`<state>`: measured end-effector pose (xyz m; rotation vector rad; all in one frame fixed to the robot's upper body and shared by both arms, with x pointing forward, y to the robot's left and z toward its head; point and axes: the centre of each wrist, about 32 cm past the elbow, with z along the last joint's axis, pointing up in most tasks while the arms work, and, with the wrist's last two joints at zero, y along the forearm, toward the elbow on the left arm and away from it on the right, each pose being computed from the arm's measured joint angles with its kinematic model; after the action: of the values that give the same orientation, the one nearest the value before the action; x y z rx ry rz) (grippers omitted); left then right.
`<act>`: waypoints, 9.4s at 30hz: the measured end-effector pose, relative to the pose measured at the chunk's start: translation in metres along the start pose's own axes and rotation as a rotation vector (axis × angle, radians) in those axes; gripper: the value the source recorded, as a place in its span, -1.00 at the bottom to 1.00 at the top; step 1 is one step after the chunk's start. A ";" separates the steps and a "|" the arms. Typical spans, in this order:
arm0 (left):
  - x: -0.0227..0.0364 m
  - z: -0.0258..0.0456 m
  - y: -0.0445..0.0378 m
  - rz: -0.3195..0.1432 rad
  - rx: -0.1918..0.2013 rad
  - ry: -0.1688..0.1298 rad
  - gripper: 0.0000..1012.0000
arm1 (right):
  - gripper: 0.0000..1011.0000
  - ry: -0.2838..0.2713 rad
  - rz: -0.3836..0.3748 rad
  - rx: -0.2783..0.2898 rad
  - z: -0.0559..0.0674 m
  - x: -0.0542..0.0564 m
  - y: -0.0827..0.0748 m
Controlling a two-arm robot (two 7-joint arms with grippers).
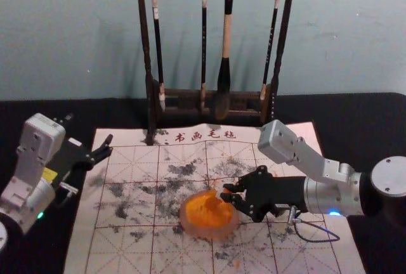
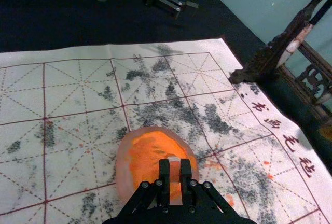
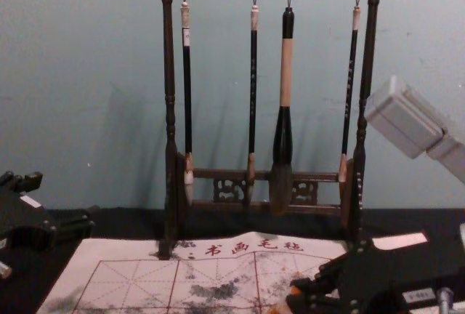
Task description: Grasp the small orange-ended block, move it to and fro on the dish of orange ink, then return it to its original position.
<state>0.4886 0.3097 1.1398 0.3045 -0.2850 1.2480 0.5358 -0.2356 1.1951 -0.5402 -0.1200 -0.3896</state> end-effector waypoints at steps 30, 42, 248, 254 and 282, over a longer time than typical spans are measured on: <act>0.0000 0.0000 0.0000 0.000 0.000 0.000 0.98 | -0.83 -0.044 0.050 -0.026 0.010 -0.011 -0.016; 0.0000 0.0000 0.0000 0.000 0.000 0.000 0.98 | -0.83 -0.037 0.075 -0.017 0.014 -0.013 -0.002; 0.0000 0.0000 0.0000 0.000 0.000 0.000 0.98 | -0.83 0.120 -0.251 0.005 -0.025 -0.024 -0.120; 0.0000 0.0000 0.0000 0.000 0.000 0.000 0.98 | -0.83 0.121 -0.244 -0.001 -0.026 -0.022 -0.115; 0.0000 0.0000 0.0000 0.000 0.000 0.000 0.98 | -0.83 0.132 -0.191 -0.035 -0.030 -0.015 -0.094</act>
<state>0.4886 0.3097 1.1398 0.3045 -0.2851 1.2480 0.4856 -0.3207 1.2109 -0.5375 -0.0370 -0.6130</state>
